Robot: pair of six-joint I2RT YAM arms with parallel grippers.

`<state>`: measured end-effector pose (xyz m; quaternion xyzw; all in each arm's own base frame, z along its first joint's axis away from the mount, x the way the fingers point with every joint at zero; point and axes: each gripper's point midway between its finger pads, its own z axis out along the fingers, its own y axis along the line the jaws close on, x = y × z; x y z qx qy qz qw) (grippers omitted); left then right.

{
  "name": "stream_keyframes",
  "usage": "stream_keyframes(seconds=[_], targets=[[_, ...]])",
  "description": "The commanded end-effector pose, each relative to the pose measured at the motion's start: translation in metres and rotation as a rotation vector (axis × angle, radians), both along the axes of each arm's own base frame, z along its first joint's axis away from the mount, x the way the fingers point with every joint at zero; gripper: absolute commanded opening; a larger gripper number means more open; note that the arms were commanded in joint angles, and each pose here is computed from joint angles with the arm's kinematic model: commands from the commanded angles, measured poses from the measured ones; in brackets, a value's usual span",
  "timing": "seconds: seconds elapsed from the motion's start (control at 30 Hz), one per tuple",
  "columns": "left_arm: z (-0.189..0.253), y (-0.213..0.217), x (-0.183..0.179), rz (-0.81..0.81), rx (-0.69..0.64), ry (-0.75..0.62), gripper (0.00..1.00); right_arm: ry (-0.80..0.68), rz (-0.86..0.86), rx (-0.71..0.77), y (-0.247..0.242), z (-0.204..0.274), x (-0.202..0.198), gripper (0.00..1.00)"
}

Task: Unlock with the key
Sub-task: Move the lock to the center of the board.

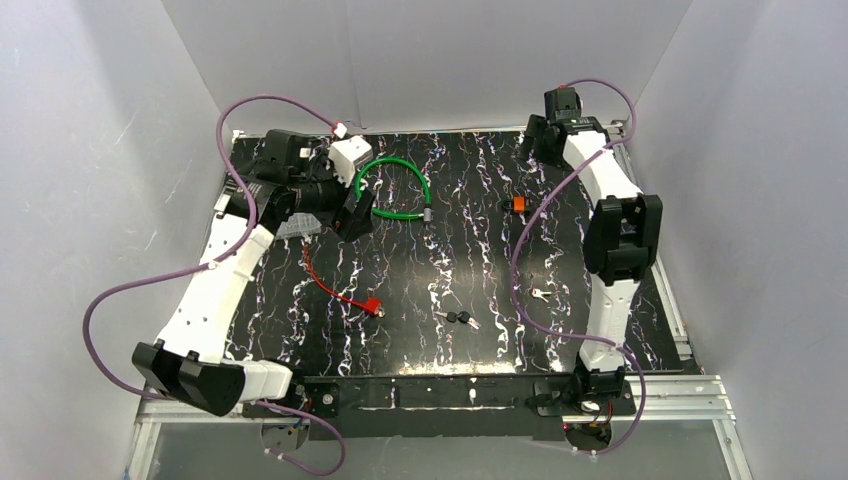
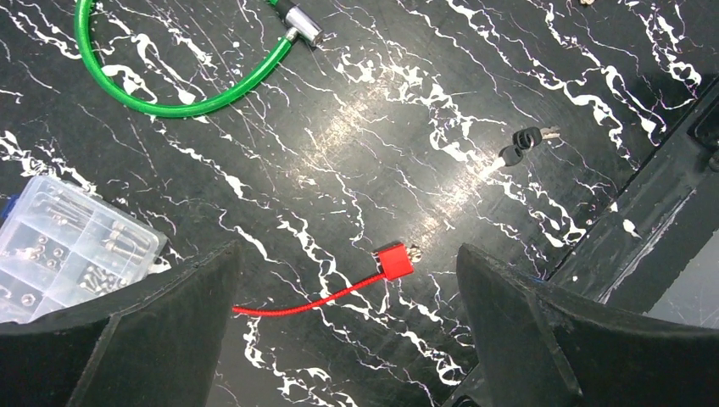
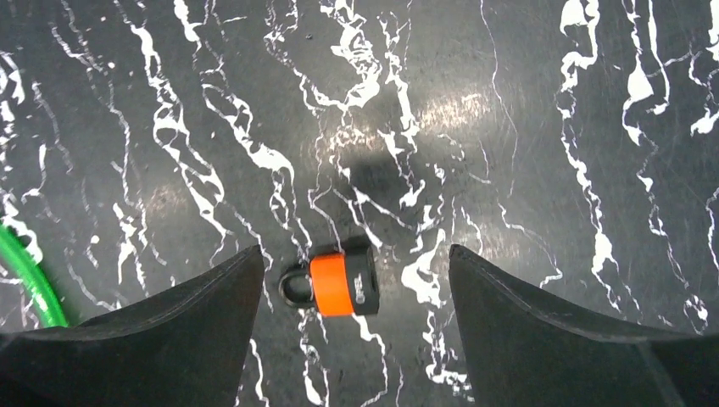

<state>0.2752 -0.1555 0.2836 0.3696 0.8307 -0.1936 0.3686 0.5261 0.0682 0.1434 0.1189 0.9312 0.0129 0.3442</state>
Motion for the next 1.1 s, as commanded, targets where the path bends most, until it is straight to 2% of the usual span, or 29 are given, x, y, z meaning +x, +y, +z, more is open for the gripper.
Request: stream_keyframes(seconds=[0.0,0.13,0.33,0.57,0.7,1.07], targets=[[0.003,-0.006,-0.005,-0.022,-0.040,0.019,0.98,0.049,0.007,-0.032,-0.003,-0.019,0.008,0.84],[-0.001,-0.007,-0.013,-0.042,-0.050,0.015,0.98,0.113,0.018,0.034,0.012,-0.050,0.005,0.75],[0.002,-0.004,-0.010,-0.029,-0.039,-0.003,0.98,0.198,0.029,0.059,0.025,-0.086,-0.019,0.60],[0.007,-0.005,-0.009,-0.020,-0.050,-0.009,0.98,0.243,0.049,0.064,0.039,-0.104,-0.038,0.64],[0.007,-0.003,-0.013,-0.021,-0.047,-0.020,0.98,0.281,0.072,0.083,0.053,-0.108,-0.053,0.59],[0.013,-0.003,-0.020,-0.027,-0.067,-0.052,0.98,0.335,0.165,0.158,0.123,-0.113,-0.156,0.58]])
